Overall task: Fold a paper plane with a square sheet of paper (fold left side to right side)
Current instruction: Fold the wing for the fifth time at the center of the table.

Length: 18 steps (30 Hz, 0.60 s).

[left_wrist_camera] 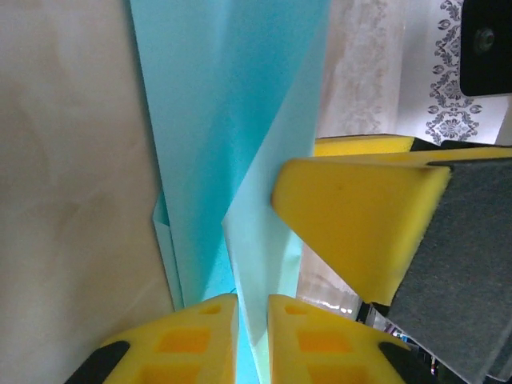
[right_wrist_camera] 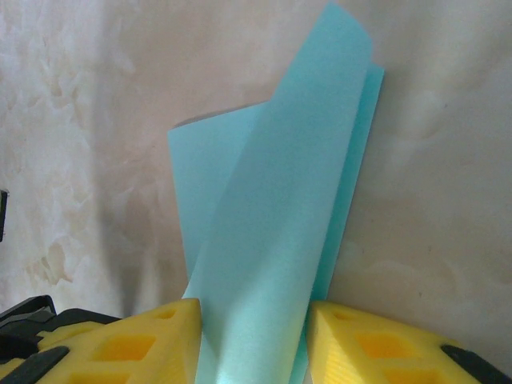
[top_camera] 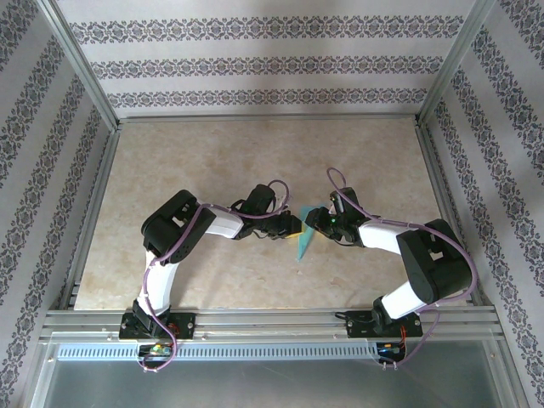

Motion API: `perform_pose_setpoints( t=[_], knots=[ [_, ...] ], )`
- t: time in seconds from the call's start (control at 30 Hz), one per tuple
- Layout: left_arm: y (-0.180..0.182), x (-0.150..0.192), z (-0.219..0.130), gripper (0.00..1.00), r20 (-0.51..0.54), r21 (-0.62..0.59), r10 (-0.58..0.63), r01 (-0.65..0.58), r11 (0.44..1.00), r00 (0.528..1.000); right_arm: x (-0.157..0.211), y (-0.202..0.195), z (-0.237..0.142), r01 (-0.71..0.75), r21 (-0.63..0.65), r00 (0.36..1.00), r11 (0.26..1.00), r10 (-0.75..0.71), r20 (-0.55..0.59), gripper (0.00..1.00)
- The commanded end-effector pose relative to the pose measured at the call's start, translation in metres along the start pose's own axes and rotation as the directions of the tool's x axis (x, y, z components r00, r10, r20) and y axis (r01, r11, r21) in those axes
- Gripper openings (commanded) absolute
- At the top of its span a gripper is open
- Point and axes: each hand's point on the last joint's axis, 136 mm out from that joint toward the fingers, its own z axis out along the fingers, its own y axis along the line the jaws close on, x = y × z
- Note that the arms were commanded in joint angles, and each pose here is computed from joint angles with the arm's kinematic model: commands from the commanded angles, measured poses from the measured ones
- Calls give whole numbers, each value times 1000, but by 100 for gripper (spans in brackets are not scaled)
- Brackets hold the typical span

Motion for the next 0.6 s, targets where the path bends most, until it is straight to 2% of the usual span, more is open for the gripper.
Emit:
perform_pose_setpoints(
  t=[0.0, 0.57],
  knots=[
    [7, -1, 1, 9, -5, -38, 12, -12, 999, 1000, 9, -6, 13, 31, 31, 999, 999, -30, -23, 42],
    [30, -1, -4, 1, 14, -164, 25, -22, 986, 1000, 10, -6, 13, 43, 39, 999, 998, -42, -30, 42]
  ],
)
